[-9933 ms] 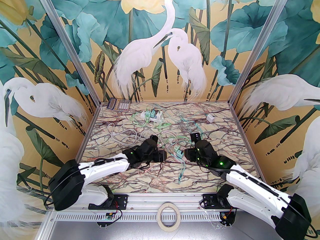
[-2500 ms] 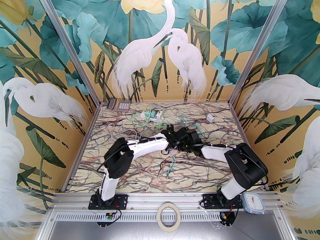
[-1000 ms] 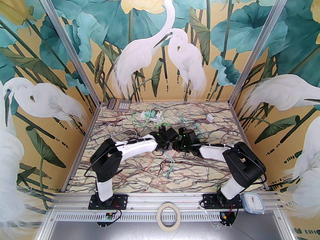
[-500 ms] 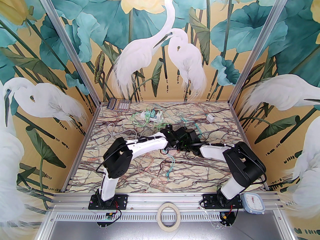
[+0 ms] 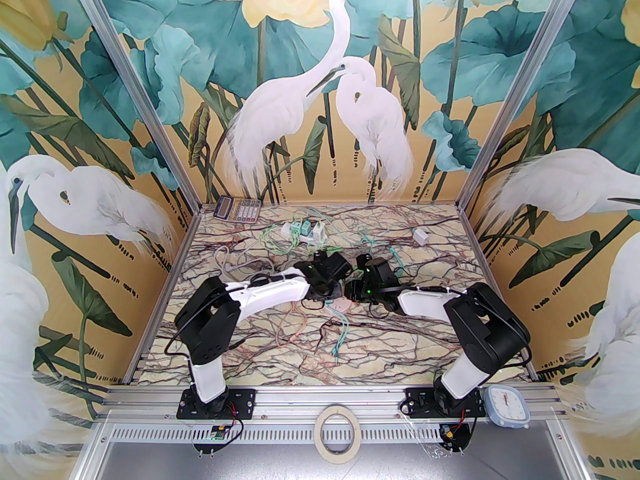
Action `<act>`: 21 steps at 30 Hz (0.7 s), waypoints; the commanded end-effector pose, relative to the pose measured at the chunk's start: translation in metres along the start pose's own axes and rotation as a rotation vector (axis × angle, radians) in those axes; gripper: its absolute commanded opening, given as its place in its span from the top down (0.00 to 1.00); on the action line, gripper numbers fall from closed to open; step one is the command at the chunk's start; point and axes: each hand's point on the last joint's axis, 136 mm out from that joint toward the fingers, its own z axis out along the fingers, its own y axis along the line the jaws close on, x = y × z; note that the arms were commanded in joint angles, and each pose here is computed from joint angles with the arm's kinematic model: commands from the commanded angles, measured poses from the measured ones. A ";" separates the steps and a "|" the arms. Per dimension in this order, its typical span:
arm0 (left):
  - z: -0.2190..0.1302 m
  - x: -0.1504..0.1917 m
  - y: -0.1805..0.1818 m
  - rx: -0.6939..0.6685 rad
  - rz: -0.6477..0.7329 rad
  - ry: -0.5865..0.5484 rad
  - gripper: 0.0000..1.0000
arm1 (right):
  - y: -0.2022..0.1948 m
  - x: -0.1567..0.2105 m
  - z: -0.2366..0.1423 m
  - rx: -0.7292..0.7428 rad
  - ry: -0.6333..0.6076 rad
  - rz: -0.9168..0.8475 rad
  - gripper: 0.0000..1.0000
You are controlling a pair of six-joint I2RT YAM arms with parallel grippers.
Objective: Pull the plug off the socket
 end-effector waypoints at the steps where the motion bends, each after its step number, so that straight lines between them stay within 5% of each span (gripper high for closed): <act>1: -0.026 0.000 -0.053 0.196 0.005 0.022 0.81 | -0.060 0.065 0.006 0.223 0.198 0.042 0.76; 10: -0.013 0.026 -0.077 -0.106 0.319 -0.052 0.83 | -0.059 0.066 0.008 0.228 0.205 0.034 0.76; 16: -0.016 0.026 -0.081 -0.105 0.340 -0.067 0.83 | -0.059 0.067 0.008 0.228 0.207 0.034 0.76; 21: -0.026 0.012 -0.074 0.062 0.182 -0.015 0.83 | -0.059 0.067 0.007 0.229 0.207 0.030 0.76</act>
